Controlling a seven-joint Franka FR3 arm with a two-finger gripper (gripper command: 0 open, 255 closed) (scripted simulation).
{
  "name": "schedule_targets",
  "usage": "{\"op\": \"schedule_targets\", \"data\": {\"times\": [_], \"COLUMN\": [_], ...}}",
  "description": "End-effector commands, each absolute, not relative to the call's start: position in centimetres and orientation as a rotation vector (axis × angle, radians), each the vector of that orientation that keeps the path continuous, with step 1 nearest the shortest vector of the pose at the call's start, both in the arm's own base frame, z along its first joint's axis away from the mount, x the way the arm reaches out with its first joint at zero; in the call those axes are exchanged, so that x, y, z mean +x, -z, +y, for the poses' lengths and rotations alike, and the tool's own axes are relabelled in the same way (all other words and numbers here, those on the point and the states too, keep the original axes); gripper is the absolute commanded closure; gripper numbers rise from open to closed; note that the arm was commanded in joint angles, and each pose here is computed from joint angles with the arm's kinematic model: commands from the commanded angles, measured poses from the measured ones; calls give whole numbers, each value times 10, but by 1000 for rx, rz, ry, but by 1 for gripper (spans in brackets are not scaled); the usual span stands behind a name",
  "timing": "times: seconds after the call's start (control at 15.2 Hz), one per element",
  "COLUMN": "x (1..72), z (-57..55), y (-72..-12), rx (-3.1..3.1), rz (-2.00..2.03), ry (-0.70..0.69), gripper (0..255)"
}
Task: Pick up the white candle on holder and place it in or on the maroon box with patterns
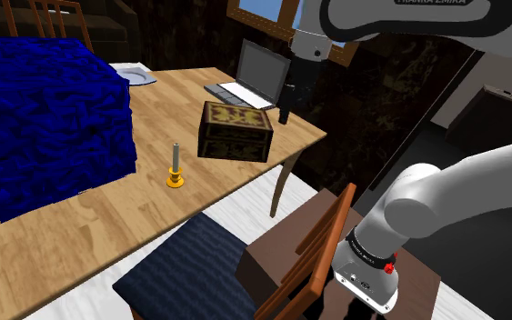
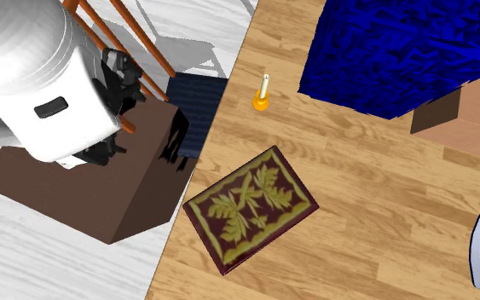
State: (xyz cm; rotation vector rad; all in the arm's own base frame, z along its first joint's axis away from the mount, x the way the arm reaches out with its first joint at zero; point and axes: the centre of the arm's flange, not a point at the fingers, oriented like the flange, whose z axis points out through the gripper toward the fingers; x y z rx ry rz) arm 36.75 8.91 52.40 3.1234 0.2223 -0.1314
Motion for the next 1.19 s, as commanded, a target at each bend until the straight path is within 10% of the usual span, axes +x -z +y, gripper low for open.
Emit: {"op": "schedule_targets", "data": {"times": [0.0, 1.12], "x": [384, 499], "z": [108, 278], "y": [-515, -441], "rx": [3123, 3089], "rz": [263, 597], "ry": [119, 25], "gripper": [0, 0]}}
